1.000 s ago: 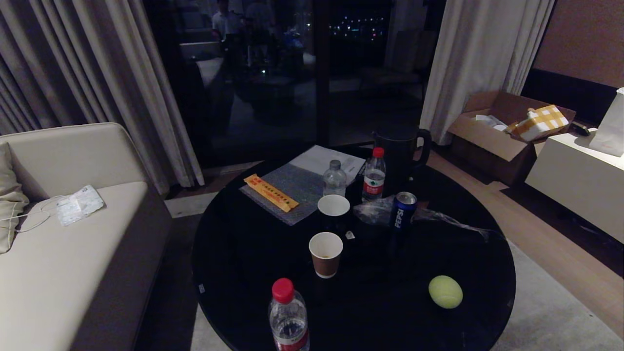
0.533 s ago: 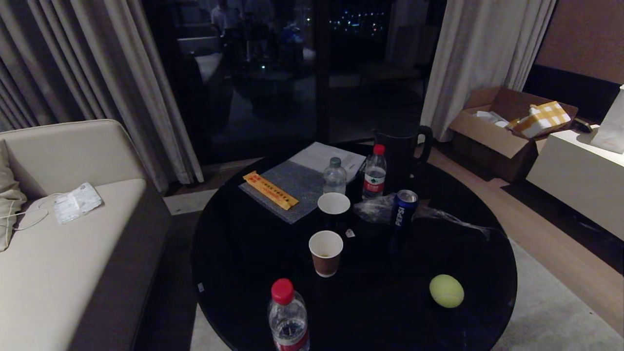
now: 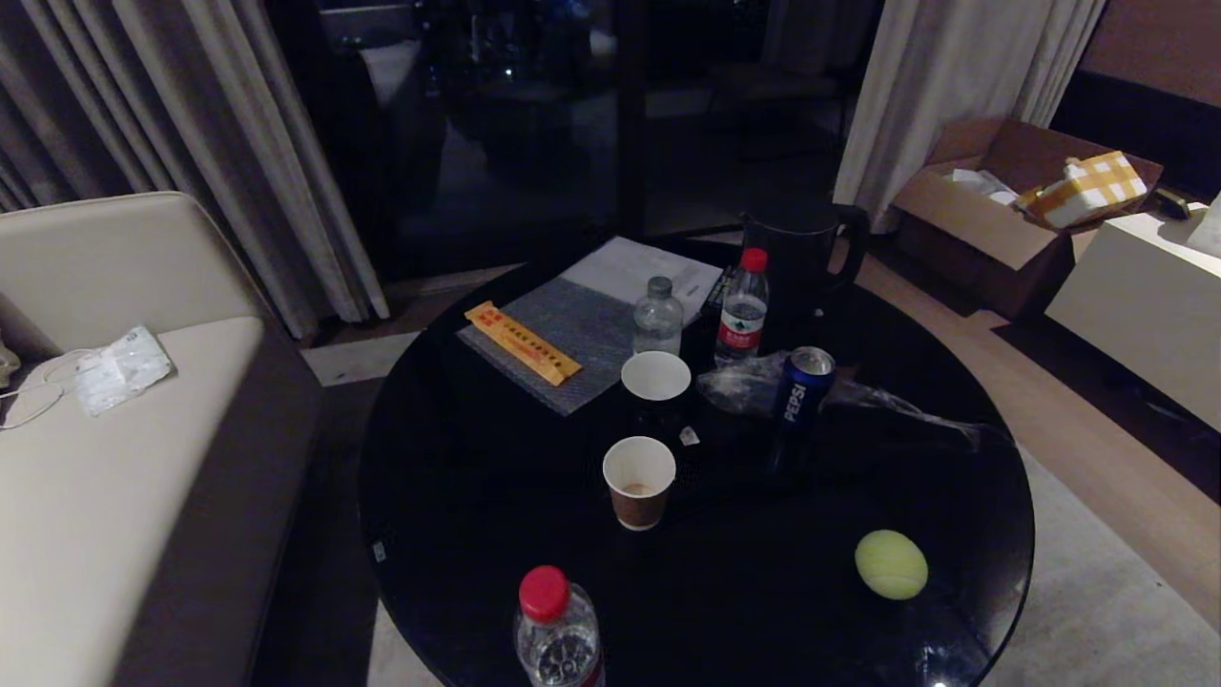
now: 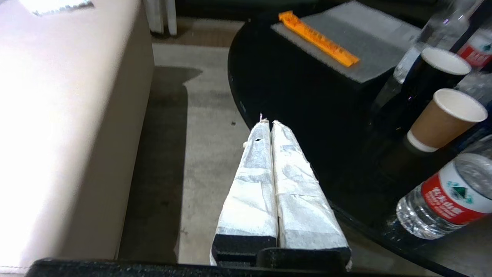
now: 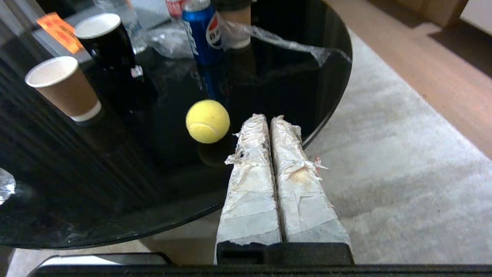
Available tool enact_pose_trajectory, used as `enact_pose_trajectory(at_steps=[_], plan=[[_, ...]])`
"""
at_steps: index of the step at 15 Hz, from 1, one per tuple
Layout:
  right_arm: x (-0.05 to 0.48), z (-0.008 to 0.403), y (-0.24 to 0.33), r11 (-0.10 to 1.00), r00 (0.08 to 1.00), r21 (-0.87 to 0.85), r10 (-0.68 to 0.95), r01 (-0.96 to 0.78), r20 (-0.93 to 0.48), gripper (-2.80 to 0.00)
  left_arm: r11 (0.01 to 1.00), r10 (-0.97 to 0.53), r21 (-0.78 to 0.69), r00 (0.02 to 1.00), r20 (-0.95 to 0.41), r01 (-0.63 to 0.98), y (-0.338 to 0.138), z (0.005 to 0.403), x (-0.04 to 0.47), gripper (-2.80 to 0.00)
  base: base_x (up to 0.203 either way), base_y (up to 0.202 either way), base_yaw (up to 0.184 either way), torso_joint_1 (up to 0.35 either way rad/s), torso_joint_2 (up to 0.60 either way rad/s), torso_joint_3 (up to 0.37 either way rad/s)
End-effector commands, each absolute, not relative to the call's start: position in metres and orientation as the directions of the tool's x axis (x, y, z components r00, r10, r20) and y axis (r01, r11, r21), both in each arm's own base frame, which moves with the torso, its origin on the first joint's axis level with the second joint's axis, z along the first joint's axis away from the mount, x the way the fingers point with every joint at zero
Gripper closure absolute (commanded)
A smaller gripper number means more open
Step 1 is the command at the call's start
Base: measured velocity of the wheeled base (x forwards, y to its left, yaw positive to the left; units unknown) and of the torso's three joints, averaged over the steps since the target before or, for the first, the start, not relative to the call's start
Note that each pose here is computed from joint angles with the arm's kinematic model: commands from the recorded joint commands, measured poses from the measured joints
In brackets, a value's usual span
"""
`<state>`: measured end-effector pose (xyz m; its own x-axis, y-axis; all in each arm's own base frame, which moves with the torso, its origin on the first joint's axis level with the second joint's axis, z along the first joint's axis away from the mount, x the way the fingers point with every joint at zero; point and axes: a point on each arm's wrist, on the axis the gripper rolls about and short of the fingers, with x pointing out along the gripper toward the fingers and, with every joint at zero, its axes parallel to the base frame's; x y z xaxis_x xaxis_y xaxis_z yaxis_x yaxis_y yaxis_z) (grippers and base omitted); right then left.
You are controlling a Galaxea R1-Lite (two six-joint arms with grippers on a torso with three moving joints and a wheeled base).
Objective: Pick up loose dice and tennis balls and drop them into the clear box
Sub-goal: Pick up the ball on the table
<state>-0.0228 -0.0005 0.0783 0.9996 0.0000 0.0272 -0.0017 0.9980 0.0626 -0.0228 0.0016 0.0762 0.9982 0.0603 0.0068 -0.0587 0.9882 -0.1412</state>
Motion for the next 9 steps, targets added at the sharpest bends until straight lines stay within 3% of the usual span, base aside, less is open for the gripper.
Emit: enact_pose_trajectory(at_steps=[1,9], plan=[[-0.0221,0.0762,-0.0005,0.998,1.0,0.063,0.0,-0.001,0.018,0.0,0.988,0.061,-0.142,0.998,0.005,-0.06,0.0016,0.0759,-0.0226,0.0,0.0,0.0,0.0,-0.002,0.01,-0.202],[-0.0221,0.0761,-0.0005,0.998,1.0,0.057,0.0,-0.001,0.017,0.0,0.989,0.061,-0.138,0.998,0.005,-0.06,0.0016,0.0759,-0.0226,0.0,0.0,0.0,0.0,0.005,0.0,-0.187]])
